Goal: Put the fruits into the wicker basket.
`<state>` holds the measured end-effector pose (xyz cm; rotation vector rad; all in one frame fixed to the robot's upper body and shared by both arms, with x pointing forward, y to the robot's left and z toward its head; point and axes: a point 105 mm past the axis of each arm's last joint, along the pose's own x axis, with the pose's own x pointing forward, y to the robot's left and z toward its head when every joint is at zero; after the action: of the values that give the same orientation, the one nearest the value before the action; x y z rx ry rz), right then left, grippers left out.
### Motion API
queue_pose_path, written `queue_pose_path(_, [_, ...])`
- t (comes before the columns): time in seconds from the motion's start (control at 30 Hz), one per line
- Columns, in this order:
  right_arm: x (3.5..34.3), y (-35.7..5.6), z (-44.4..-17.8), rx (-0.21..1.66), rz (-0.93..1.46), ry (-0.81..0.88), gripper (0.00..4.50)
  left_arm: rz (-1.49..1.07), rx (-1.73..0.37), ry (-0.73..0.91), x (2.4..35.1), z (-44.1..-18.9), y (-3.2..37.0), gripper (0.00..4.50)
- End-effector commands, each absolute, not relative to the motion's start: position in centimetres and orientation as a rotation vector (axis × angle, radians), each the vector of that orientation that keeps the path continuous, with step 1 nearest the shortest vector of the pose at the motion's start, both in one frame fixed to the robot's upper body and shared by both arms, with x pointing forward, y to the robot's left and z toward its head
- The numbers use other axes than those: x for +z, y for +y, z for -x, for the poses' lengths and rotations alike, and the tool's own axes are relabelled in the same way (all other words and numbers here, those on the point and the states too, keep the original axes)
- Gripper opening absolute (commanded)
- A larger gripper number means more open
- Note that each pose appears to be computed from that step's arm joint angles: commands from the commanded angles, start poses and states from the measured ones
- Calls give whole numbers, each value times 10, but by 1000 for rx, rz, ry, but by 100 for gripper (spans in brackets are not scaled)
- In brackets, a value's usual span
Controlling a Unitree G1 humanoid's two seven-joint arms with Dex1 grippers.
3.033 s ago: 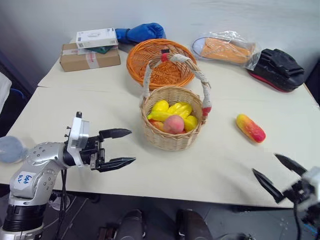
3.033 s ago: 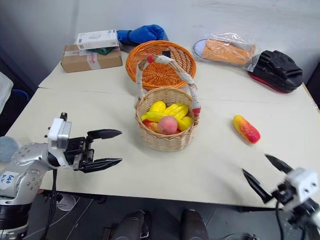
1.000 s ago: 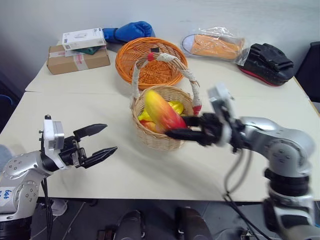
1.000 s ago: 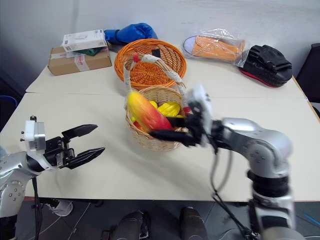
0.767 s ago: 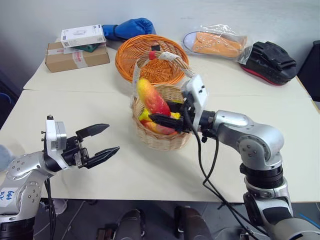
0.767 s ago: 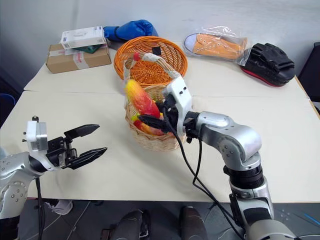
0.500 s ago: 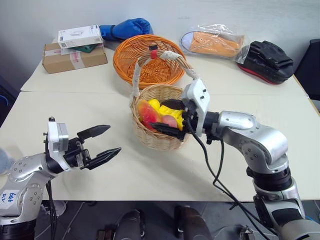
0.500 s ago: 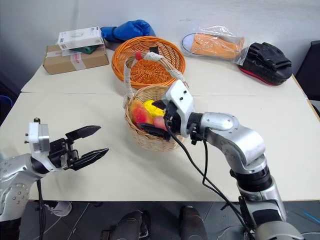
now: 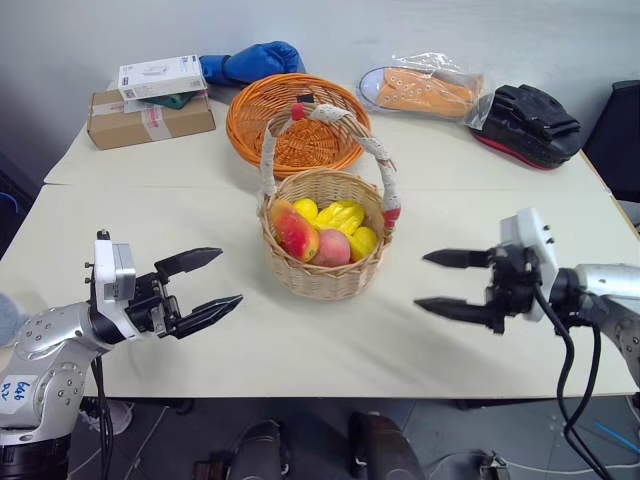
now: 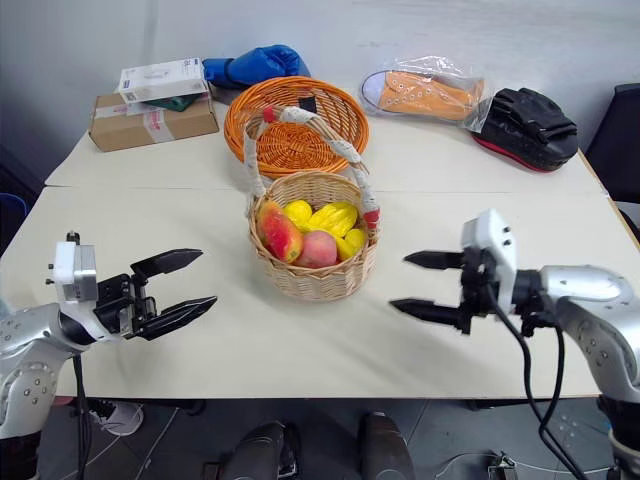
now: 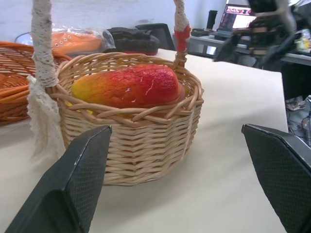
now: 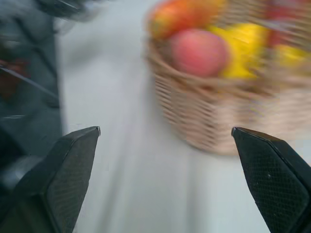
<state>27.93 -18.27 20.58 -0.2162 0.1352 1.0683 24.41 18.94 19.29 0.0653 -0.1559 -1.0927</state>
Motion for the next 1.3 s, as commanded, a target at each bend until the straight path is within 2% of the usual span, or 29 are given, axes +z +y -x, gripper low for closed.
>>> queue_pose_path(0.03, [235, -183, -299, 1013, 266, -44, 448, -94, -1150, -201, 209, -240, 178, 450])
queue_pose_path(0.23, [245, -132, -319, 1157, 210, -125, 448, -93, -1173, -209, 213, -247, 172, 450])
queue_pose_path(0.27, [246, -127, -322, 1172, 202, -127, 430, -89, -1177, -211, 213, -247, 171, 450])
queue_pose_path(0.37, [245, -121, -332, 1179, 208, -112, 356, -83, -1190, -214, 215, -247, 168, 450])
queue_pose_path(0.43, [244, -118, -334, 1197, 206, -101, 281, -82, -1196, -215, 216, -248, 166, 450])
queue_pose_path(0.57, [250, -111, -323, 1268, 182, -141, 154, -87, -1198, -226, 219, -252, 165, 450])
queue_pose_path(0.7, [252, -126, -298, 1302, 124, -167, 18, -91, -1208, -222, 218, -252, 165, 450])
queue_pose_path(0.77, [253, -142, -288, 1241, 129, -168, 19, -90, -1209, -223, 218, -254, 166, 450])
queue_pose_path(0.9, [281, -183, -267, 1012, 104, -269, 19, -79, -1214, -218, 216, -259, 165, 450])
queue_pose_path(1.0, [291, -210, -258, 858, 80, -302, 19, -70, -1224, -219, 217, -261, 164, 450])
queue_pose_path(1.1, [289, -261, -261, 590, 124, -332, 19, -61, -1261, -218, 215, -265, 157, 450])
queue_pose_path(1.3, [265, -312, -286, 334, 123, -289, 19, -65, -1312, -229, 216, -273, 146, 450])
